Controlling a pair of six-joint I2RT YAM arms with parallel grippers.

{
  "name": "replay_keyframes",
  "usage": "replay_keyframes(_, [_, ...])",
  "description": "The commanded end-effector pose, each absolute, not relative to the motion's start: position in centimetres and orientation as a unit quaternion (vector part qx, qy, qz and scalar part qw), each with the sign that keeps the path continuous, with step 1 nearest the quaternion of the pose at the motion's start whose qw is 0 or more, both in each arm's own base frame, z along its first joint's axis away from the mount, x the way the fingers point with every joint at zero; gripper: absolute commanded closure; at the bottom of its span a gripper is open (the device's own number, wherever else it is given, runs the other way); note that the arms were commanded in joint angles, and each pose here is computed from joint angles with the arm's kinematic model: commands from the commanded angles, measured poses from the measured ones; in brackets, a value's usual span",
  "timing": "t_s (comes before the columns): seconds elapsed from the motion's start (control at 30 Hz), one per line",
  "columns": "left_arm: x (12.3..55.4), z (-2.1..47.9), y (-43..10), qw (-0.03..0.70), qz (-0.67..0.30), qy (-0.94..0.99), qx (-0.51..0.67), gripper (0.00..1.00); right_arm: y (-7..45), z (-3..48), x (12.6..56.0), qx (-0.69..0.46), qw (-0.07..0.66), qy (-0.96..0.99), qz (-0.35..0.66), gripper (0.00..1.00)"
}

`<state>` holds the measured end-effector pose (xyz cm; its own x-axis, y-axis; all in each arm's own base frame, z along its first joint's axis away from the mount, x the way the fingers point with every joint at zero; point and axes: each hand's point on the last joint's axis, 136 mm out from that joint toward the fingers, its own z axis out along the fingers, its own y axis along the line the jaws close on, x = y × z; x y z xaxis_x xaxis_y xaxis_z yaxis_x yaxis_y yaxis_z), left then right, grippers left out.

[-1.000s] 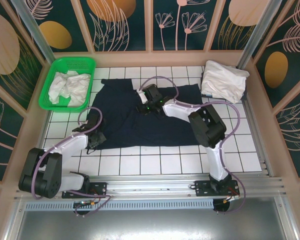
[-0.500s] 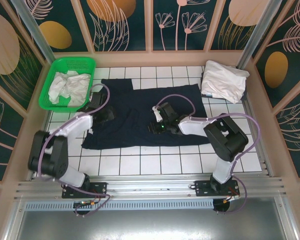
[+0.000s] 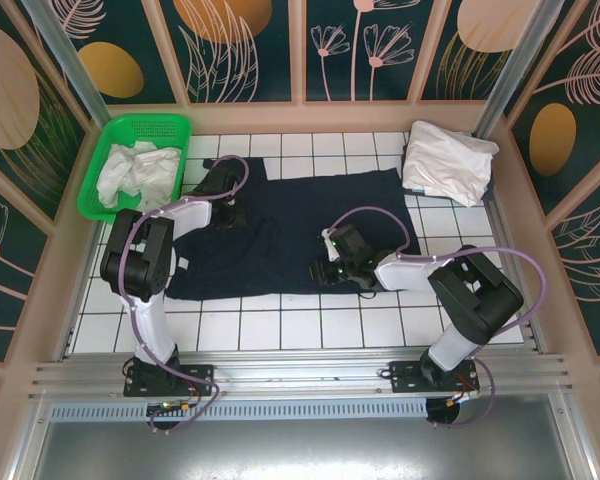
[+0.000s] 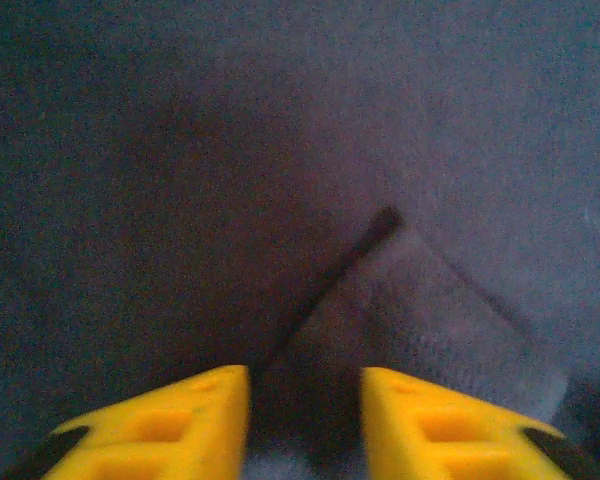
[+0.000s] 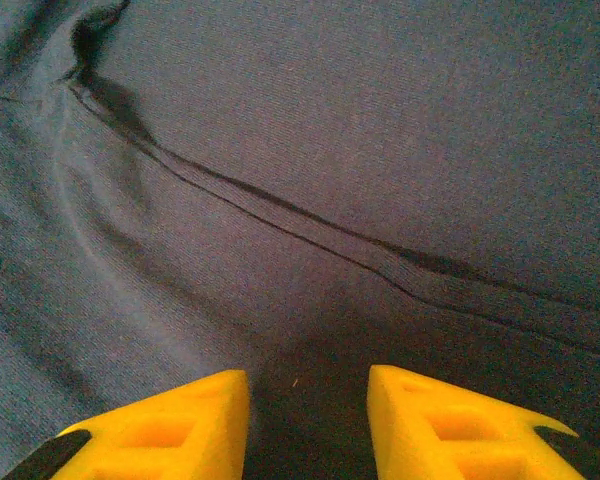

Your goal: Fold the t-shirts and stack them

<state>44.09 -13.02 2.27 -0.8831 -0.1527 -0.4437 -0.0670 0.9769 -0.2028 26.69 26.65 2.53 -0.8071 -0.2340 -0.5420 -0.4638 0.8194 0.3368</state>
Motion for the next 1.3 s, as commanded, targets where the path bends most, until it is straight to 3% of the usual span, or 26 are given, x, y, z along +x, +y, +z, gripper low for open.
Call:
replay_keyframes(0.0, [44.5, 1.8, -12.9, 0.231, -0.075, 0.969, -0.037, 0.80, 25.1, 1.8, 26.4, -0.171, 0.244, 0.931, 0.209, 0.62])
replay_keyframes(0.17, [44.5, 2.5, -12.4, 0.234, -0.059, 0.970, -0.032, 1.00, 24.8, 1.9, 26.6, -0.170, 0.244, 0.932, 0.209, 0.63])
replay_keyframes(0.67, [46.2, 8.3, -10.2, 0.270, 0.010, 0.962, -0.036, 1.00, 23.6, 1.8, 26.7, -0.160, 0.246, 0.935, 0.201, 0.62])
replay_keyframes(0.7, [46.2, 8.1, -10.1, 0.268, 0.014, 0.963, -0.036, 0.98, 23.6, 1.8, 26.8, -0.161, 0.246, 0.935, 0.201, 0.62])
replay_keyframes(0.73, [46.2, 7.8, -10.0, 0.266, 0.016, 0.963, -0.036, 0.88, 23.6, 1.9, 26.8, -0.160, 0.246, 0.935, 0.201, 0.62])
replay_keyframes(0.9, [45.3, 7.1, -7.5, 0.242, 0.079, 0.965, -0.069, 0.79, 23.5, 2.9, 27.2, -0.164, 0.255, 0.933, 0.193, 0.62])
replay_keyframes(1.03, [43.7, 7.6, -5.7, 0.230, 0.113, 0.961, -0.104, 0.41, 23.7, 5.1, 28.1, -0.159, 0.274, 0.928, 0.194, 0.61])
replay_keyframes(1.13, [42.0, 8.9, -5.4, 0.240, 0.100, 0.958, -0.123, 0.37, 23.5, 6.3, 28.7, -0.146, 0.285, 0.928, 0.191, 0.59])
replay_keyframes(1.27, [38.1, 10.6, -7.6, 0.272, -0.008, 0.952, -0.141, 0.37, 22.4, 6.0, 28.0, -0.106, 0.275, 0.937, 0.187, 0.52])
